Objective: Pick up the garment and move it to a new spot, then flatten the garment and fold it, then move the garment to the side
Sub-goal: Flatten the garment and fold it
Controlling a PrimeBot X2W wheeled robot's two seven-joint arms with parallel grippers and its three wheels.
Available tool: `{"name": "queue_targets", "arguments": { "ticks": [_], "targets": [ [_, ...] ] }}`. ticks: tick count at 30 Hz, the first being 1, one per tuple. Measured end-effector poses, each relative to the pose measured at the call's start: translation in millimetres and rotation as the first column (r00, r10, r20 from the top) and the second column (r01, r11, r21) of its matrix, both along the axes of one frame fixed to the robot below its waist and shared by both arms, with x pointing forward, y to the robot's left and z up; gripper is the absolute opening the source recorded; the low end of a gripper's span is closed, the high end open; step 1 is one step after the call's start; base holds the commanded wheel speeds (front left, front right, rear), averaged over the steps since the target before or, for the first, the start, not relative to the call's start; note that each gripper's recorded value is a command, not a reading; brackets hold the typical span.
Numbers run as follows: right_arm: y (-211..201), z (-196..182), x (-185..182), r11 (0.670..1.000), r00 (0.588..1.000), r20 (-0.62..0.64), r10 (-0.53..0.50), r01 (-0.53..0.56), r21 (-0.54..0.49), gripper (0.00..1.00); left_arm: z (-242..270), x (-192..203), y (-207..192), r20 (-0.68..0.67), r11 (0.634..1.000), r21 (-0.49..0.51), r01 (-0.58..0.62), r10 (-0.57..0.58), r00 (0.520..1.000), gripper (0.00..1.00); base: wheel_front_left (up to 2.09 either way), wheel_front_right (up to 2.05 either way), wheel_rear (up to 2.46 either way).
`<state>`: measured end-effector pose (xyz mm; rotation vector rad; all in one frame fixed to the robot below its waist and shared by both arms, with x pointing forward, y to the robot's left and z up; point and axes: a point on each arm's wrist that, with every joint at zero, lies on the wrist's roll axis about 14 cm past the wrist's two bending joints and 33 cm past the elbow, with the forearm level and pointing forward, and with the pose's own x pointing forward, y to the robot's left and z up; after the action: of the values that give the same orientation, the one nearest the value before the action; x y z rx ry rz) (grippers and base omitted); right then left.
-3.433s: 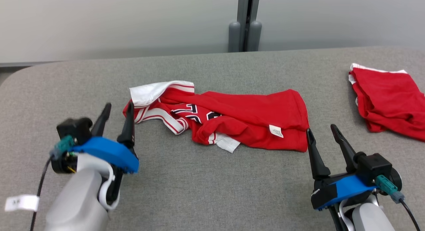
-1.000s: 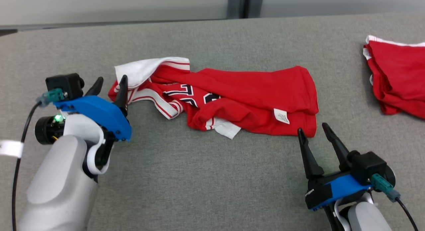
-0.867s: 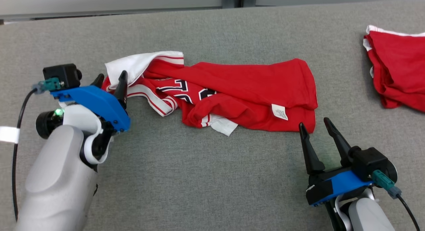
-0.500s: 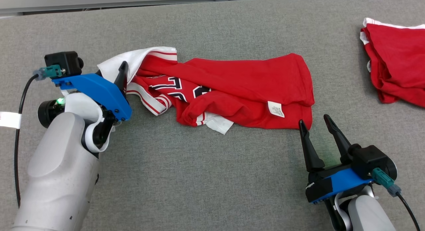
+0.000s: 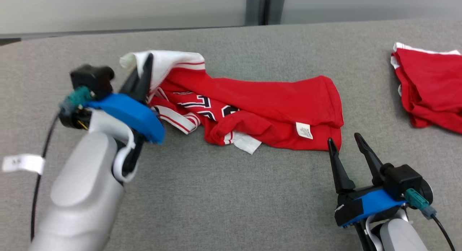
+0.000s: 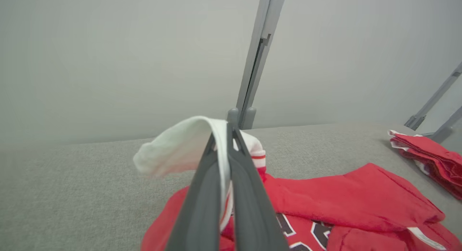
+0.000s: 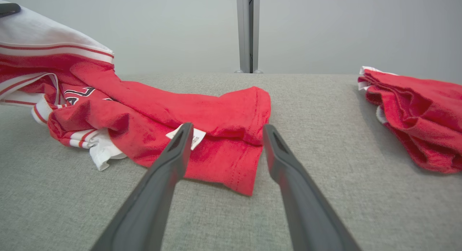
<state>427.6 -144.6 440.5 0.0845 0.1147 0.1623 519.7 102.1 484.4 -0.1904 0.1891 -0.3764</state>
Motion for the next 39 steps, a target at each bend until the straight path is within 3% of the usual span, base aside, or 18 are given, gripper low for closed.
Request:
{"name": "queue_targets", "arguments": {
  "ticks": [6,14,23,24,25,27,28,32,39],
  "targets": [
    [-2.8,14.4,-9.7,1.0,0.999,0.032,-0.011,0.011,0.003,1.0,-1.0,-63.9,-16.3,0.03,0.995,-0.015,0.094,-0.094,0.995,0.0,0.0,0.0,0.0],
    [-6.7,21.7,-20.9,1.0,0.999,0.041,-0.022,0.022,0.0,1.0,-65.1,-151.2,-8.6,-0.209,0.995,-0.058,0.076,-0.087,0.974,0.0,0.0,0.0,0.0],
    [-6.4,24.9,-22.5,1.0,0.999,0.045,-0.02,0.02,-0.002,1.0,-111.1,-180.8,20.1,-0.34,0.991,0.084,0.104,-0.069,0.938,0.0,0.0,0.0,0.0],
    [-6.6,25.1,-22.6,1.0,0.999,0.046,-0.021,0.021,-0.001,1.0,-112.0,-181.2,21.8,-0.341,0.99,0.09,0.106,-0.069,0.937,0.03,0.0,0.0,0.0],
    [-7.1,25.1,-22.7,1.0,0.999,0.046,-0.023,0.023,-0.002,1.0,-111.0,-181.0,21.8,-0.334,0.99,0.089,0.11,-0.074,0.94,0.38,0.0,0.0,0.0],
    [-8.5,25.3,-23.3,1.0,0.999,0.046,-0.026,0.027,-0.002,1.0,-107.0,-180.5,17.0,-0.318,0.99,0.075,0.12,-0.09,0.944,0.85,0.0,0.0,0.0],
    [-9.1,25.3,-23.7,1.0,0.999,0.046,-0.029,0.029,-0.002,1.0,-105.6,-181.8,13.1,-0.316,0.99,0.063,0.129,-0.103,0.943,1.0,0.0,0.0,0.0],
    [-11.2,25.4,-24.4,0.999,0.998,0.046,-0.035,0.035,-0.001,1.0,-112.0,-200.1,3.6,-0.349,0.985,0.044,0.169,-0.144,0.926,1.0,0.0,0.0,0.0],
    [-13.3,28.6,-24.7,0.999,0.998,0.055,-0.042,0.042,0.0,1.0,-82.0,-179.5,11.9,-0.219,0.997,0.005,0.072,-0.069,0.973,1.0,0.0,0.0,0.0]
  ]
}}
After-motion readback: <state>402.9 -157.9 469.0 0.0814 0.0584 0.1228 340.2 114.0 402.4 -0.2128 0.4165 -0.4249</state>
